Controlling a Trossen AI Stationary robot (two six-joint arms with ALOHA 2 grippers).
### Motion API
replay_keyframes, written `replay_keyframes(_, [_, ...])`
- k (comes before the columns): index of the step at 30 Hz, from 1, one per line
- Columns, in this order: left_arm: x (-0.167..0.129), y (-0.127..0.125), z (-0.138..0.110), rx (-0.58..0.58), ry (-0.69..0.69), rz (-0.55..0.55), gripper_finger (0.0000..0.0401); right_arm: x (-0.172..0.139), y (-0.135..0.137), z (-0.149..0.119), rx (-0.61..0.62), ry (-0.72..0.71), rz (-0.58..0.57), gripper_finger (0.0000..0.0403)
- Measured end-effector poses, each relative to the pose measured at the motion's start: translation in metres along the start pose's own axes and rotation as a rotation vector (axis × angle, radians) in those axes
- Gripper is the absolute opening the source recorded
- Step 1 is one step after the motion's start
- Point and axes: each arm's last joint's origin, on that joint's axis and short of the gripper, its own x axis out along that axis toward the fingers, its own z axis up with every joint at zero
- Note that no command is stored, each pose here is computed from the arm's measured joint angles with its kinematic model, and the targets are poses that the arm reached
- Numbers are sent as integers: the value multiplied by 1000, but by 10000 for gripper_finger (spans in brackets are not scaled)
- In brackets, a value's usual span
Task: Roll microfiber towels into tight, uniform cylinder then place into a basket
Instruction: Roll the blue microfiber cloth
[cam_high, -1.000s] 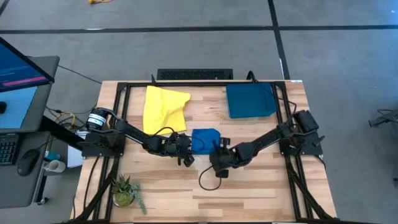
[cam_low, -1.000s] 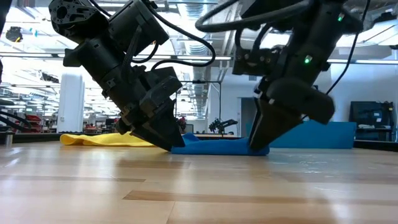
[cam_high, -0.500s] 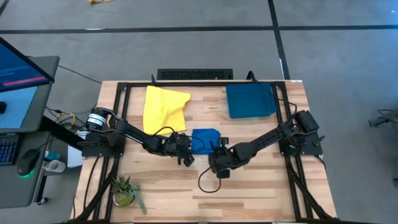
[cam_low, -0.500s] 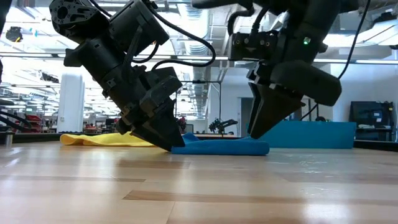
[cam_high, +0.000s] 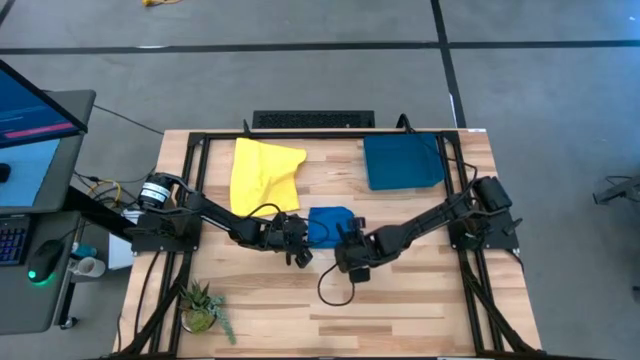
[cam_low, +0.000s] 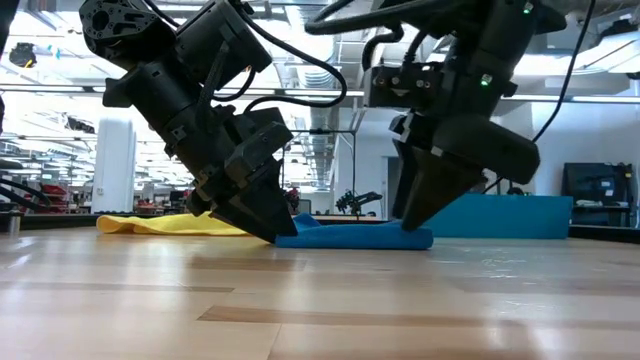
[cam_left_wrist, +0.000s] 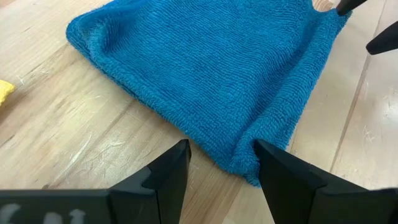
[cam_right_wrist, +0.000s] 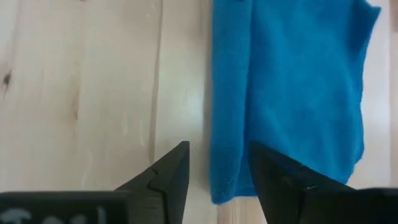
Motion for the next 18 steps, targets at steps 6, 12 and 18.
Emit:
replay_keyframes(6, [0,0,0,0,0,-1,178,0,0,1,0,-11,13,171])
replay_keyframes(12, [0,0,0,0,1,-1,178,3,-7,2,30,-8,3,165])
replay_keyframes(18, [0,0,0,0,1,-1,178,5,-13,2,69,-3,-1,164])
